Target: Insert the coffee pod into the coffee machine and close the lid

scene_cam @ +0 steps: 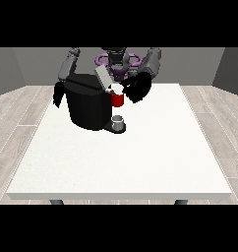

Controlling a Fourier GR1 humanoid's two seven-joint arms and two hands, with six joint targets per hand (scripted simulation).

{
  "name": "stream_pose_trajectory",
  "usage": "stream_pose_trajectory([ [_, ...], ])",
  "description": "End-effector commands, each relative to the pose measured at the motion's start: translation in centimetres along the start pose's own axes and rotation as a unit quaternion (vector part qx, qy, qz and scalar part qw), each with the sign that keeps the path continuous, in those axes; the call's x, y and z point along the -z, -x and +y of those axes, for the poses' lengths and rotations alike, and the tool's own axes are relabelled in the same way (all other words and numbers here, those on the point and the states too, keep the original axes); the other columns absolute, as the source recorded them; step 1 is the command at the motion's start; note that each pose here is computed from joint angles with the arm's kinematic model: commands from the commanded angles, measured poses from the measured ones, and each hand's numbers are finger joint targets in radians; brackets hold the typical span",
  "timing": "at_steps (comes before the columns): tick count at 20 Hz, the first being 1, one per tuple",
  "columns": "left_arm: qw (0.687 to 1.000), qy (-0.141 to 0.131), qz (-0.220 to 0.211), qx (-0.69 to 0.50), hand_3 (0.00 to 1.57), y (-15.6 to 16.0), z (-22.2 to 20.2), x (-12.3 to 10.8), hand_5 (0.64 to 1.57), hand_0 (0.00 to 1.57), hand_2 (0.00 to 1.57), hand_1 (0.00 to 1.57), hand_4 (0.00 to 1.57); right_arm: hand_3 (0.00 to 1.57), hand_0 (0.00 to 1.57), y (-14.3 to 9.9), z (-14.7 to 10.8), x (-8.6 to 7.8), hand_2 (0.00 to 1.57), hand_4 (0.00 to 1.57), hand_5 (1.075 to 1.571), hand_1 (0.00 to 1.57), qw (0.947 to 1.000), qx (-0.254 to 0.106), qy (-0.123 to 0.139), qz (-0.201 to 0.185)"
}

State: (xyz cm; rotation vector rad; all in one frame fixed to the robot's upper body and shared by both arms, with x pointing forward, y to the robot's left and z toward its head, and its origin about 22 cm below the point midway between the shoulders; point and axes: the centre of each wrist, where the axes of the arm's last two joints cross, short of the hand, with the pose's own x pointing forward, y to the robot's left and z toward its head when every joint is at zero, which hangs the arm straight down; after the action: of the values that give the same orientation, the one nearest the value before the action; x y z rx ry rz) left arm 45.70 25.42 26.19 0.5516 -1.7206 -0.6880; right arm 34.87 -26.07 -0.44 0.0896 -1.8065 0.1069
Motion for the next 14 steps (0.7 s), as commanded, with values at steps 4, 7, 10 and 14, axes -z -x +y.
stream_pose_trajectory([
  [4,1.000,0.000,0.006,0.003,1.37,0.4,-1.6,0.2,1.571,1.41,1.44,1.41,0.63,0.00,0.00,0.1,0.6,0.5,0.00,0.35,1.571,0.00,0.9998,0.017,-0.004,0.004],
  [7,0.998,-0.002,-0.028,-0.052,0.35,1.9,-2.7,-0.3,1.571,0.00,0.35,0.00,0.00,0.00,0.00,0.2,-1.6,-0.4,0.00,0.31,1.571,0.00,0.9999,0.010,0.004,0.012],
  [10,0.994,0.050,-0.036,-0.093,0.00,4.4,-8.0,-1.7,1.571,0.00,0.00,0.00,0.00,0.00,0.00,4.1,-1.9,-5.2,0.00,0.20,1.571,0.00,0.9979,0.028,0.029,0.050],
  [14,0.981,0.087,-0.023,-0.175,0.00,8.1,-13.3,-4.4,1.571,0.00,0.00,0.00,0.00,0.00,0.00,5.7,-3.7,-9.1,0.00,0.27,1.571,0.00,0.9955,0.034,0.048,0.074],
])
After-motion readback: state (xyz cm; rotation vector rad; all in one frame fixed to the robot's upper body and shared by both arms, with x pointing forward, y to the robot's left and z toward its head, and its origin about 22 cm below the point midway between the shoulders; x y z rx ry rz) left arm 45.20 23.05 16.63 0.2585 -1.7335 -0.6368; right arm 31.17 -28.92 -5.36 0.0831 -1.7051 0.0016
